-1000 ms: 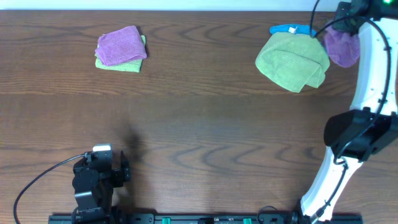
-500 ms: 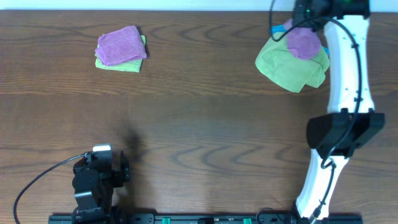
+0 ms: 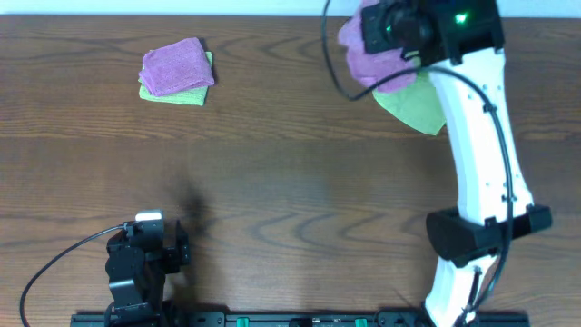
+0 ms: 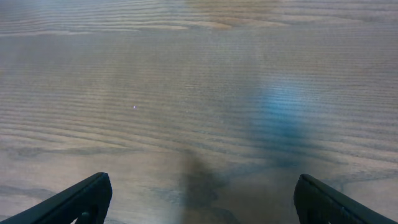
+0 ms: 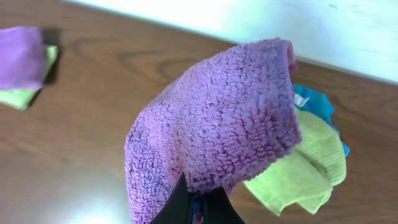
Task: Fold the cloth
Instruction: 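Carry the purple cloth with the right gripper toward table center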
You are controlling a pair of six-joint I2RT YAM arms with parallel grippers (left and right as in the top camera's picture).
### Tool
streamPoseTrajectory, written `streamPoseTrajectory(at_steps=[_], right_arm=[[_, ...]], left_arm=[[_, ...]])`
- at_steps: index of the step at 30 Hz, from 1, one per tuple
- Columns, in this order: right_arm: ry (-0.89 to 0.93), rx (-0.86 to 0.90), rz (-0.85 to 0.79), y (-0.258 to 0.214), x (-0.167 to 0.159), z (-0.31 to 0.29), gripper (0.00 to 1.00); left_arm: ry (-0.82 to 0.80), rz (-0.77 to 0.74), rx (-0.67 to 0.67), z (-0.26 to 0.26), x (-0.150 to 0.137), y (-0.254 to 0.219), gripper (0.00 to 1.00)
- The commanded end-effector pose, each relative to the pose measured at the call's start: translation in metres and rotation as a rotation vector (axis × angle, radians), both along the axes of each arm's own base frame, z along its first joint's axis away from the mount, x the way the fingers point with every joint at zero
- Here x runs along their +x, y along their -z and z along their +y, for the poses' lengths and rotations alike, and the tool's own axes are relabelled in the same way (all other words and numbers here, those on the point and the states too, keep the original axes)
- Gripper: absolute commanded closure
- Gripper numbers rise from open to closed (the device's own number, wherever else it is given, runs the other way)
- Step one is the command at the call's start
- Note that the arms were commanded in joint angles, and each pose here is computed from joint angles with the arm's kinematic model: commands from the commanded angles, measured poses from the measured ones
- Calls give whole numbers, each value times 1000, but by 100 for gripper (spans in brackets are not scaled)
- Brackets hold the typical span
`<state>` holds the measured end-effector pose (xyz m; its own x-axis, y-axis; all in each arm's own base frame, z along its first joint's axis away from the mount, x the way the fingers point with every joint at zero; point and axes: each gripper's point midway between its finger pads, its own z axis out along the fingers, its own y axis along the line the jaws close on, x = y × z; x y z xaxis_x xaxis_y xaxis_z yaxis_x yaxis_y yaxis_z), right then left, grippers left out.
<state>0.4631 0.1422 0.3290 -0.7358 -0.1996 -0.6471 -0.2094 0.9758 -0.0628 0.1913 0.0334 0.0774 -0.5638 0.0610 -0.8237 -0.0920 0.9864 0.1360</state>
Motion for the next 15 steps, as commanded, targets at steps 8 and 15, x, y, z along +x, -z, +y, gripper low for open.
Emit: streamPoseTrajectory(at_steps=[8, 15], right_arm=[[18, -86, 6, -17, -45, 13, 98], [-3, -126, 8, -24, -68, 20, 98]], left_arm=[[-2, 6, 6, 1, -1, 3, 5], [-2, 6, 6, 1, -1, 3, 5]])
